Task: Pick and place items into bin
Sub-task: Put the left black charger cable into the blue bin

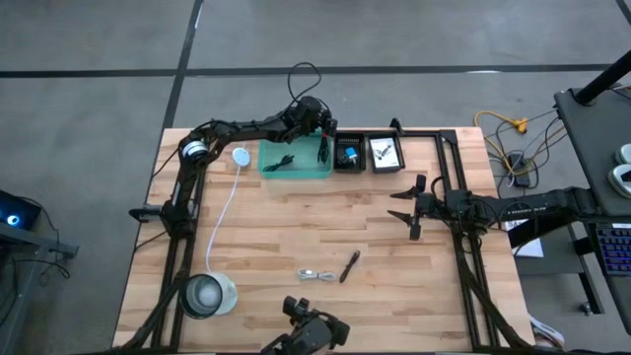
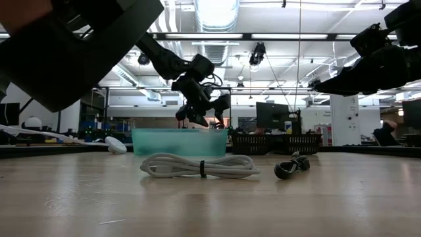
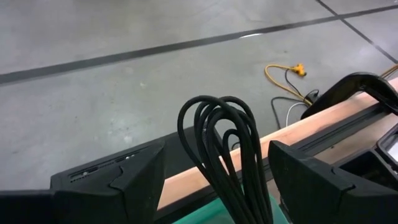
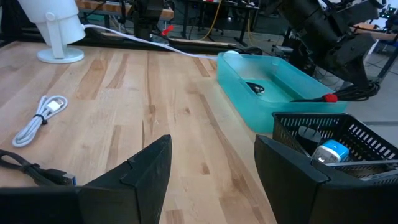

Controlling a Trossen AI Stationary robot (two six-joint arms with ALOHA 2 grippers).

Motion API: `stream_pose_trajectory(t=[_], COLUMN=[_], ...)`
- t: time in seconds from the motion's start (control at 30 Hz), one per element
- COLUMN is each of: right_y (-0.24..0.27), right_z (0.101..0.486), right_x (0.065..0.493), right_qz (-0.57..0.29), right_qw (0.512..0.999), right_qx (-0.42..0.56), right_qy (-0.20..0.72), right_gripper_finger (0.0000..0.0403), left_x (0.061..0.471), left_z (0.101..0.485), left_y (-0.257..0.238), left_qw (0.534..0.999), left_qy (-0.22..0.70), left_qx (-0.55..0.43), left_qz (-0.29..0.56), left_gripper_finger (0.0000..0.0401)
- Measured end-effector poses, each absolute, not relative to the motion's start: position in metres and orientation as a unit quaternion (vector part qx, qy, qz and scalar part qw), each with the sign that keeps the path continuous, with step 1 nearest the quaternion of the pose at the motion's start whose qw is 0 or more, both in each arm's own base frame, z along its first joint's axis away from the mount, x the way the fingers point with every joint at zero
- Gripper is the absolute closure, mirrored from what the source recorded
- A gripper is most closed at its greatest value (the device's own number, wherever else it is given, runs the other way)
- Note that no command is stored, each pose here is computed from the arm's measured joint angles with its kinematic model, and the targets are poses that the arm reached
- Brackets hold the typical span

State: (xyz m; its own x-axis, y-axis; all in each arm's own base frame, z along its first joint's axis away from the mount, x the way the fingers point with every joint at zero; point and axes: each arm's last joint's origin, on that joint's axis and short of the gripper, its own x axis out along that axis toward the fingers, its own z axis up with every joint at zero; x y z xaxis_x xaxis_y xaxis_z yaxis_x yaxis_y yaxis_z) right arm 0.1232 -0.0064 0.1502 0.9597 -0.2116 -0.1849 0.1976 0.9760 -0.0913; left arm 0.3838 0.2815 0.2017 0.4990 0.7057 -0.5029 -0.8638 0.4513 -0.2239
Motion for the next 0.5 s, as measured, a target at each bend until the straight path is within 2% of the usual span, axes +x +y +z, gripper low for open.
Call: stream_pose_trajectory(t=[0.17, 0.5], right_y=[-0.0064, -0.0064], right_z=[0.1503, 0.1502], right_x=[0.1232, 0.1233], right_qz=[-0.104, -0.104], right_qw=[0.989, 0.989], right_qx=[-0.037, -0.037], right_qy=[0.097, 0.097], right_gripper_finger=[0.0188, 0.0188], left_x=[0.3841, 0.384], left_z=[0.2009, 0.1993], left_y=[0.281, 0.2804], left_qw=[0.837, 0.838], left_qy=[0.175, 0.182], left_qx=[-0.235, -0.238], left_qz=[0.462, 0.456], left_gripper_finger=[0.0155, 0.0241])
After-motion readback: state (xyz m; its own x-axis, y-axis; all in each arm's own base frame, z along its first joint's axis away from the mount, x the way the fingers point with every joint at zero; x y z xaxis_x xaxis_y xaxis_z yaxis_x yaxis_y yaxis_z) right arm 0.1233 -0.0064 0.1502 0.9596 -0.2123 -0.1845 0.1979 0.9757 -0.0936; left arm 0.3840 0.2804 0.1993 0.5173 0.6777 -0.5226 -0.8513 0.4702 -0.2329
